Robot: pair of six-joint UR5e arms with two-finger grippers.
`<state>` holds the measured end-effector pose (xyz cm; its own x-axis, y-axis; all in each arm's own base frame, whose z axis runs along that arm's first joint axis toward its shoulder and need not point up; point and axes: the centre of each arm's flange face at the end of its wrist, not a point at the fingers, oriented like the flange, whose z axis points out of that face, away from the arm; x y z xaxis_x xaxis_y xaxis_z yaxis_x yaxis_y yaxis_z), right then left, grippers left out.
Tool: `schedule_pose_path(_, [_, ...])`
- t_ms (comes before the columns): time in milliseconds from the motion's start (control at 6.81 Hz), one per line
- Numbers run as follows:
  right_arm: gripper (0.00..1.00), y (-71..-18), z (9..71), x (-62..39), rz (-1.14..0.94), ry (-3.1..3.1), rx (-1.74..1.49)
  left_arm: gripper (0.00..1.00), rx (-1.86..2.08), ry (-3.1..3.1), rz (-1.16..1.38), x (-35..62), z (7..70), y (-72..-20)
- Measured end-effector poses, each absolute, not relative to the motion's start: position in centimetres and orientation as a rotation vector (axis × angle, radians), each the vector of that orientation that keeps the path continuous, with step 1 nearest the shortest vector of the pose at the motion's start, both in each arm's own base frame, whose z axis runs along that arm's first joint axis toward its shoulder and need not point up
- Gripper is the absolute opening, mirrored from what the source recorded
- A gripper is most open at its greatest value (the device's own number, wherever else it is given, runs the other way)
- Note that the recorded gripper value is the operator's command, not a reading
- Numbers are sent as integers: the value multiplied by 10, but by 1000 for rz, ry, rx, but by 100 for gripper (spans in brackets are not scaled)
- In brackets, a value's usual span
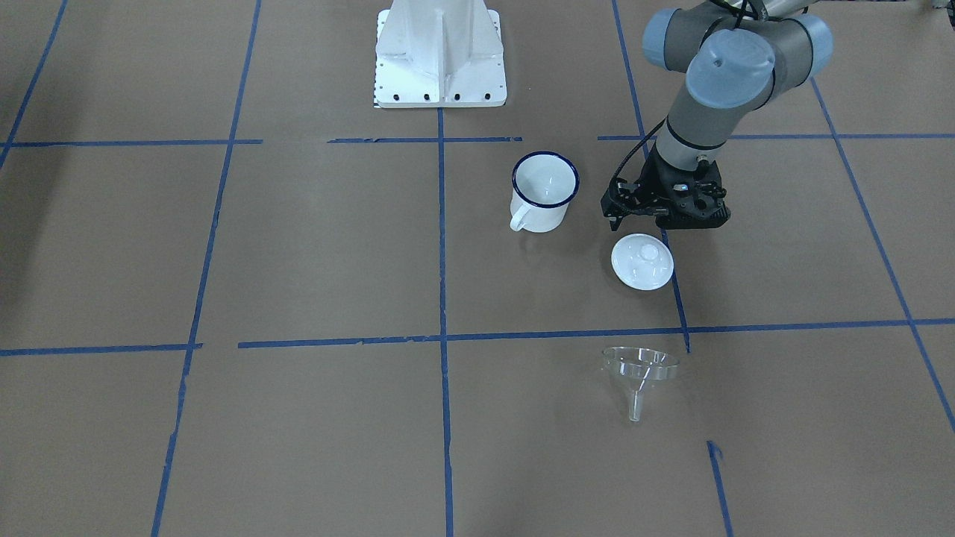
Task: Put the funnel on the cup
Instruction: 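Open the left gripper and move it to the glass funnel, then grasp the glass funnel's rim with the left gripper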
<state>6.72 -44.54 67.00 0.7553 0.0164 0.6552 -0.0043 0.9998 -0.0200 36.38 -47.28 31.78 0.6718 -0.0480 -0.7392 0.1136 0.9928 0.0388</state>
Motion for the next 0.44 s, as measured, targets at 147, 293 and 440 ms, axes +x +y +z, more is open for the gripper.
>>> schedule_pose_path(147, [100,-445,670,67,11,-715,-18,100,84,863,-212,354,299,-485])
schedule_pose_path(293, [100,-445,670,67,11,-715,-18,100,88,898,-385,352,289,-500])
schedule_pose_path(440, [100,-445,670,67,11,-715,-18,100,105,944,-603,357,293,-520])
